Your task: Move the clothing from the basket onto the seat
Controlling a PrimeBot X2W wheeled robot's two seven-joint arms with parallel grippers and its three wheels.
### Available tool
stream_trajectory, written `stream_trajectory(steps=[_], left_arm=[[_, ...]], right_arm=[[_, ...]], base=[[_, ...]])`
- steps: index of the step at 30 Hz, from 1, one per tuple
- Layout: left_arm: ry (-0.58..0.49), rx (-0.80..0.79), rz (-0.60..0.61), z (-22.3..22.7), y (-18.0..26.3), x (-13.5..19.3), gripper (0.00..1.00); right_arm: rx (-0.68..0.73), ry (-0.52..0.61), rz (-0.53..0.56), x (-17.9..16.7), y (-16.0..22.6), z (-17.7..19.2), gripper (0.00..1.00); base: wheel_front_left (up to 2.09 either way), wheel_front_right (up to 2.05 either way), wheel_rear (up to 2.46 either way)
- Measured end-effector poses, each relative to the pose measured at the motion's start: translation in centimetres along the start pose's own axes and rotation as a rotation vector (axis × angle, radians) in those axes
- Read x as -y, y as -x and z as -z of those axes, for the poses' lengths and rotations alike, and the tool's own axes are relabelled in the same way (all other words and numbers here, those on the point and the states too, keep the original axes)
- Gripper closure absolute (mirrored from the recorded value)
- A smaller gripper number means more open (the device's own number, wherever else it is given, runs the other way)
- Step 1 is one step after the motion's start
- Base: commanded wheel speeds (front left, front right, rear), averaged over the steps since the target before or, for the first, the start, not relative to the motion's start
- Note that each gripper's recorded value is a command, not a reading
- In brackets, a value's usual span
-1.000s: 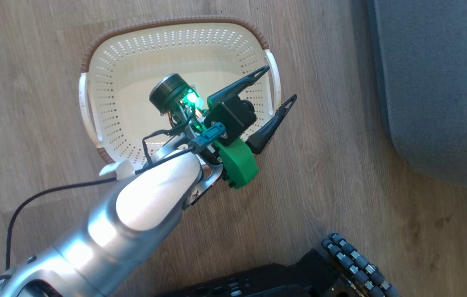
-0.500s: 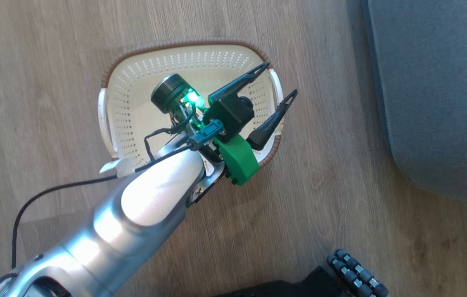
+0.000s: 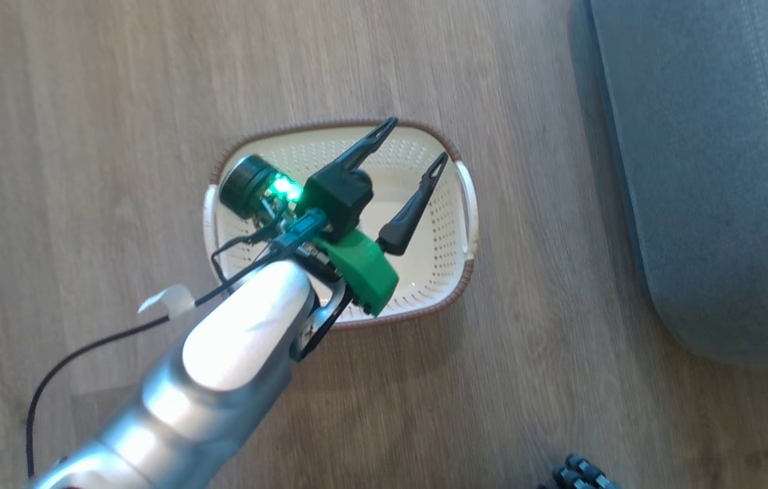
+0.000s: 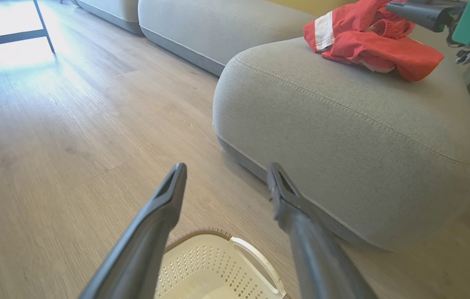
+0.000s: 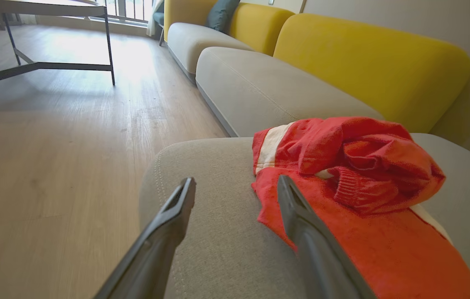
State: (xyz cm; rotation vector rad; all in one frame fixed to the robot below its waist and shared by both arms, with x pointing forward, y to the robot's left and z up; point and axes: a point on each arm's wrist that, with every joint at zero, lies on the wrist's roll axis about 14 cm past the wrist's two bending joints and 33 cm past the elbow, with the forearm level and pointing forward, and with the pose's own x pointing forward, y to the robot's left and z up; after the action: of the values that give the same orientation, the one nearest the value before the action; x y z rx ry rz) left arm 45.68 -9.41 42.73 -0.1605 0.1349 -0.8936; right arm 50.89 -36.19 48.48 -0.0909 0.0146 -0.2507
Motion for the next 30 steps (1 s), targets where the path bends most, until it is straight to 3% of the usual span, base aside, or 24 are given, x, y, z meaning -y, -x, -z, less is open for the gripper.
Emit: stream_trajectory(steps=[6, 16, 30], left_arm=[[-0.005, 0.003, -0.099, -0.7, 2.5, -1.3, 0.0], [-0.04, 0.047, -0.362, -3.4, 8.8, -5.2, 0.0], [-0.051, 0.089, -0.721, -4.5, 19.8, -9.2, 0.0]], right_arm=[[0.042, -0.041, -0.113, -4.1, 1.4, -1.4, 0.0], [0.095, -0.135, -0.301, -11.2, 4.8, -3.9, 0.0], [0.075, -0.228, -0.443, -16.4, 10.8, -4.3, 0.0]], base=[[0.0, 0.0, 0.0], [0.0, 0.0, 0.0], [0.0, 0.0, 0.0]])
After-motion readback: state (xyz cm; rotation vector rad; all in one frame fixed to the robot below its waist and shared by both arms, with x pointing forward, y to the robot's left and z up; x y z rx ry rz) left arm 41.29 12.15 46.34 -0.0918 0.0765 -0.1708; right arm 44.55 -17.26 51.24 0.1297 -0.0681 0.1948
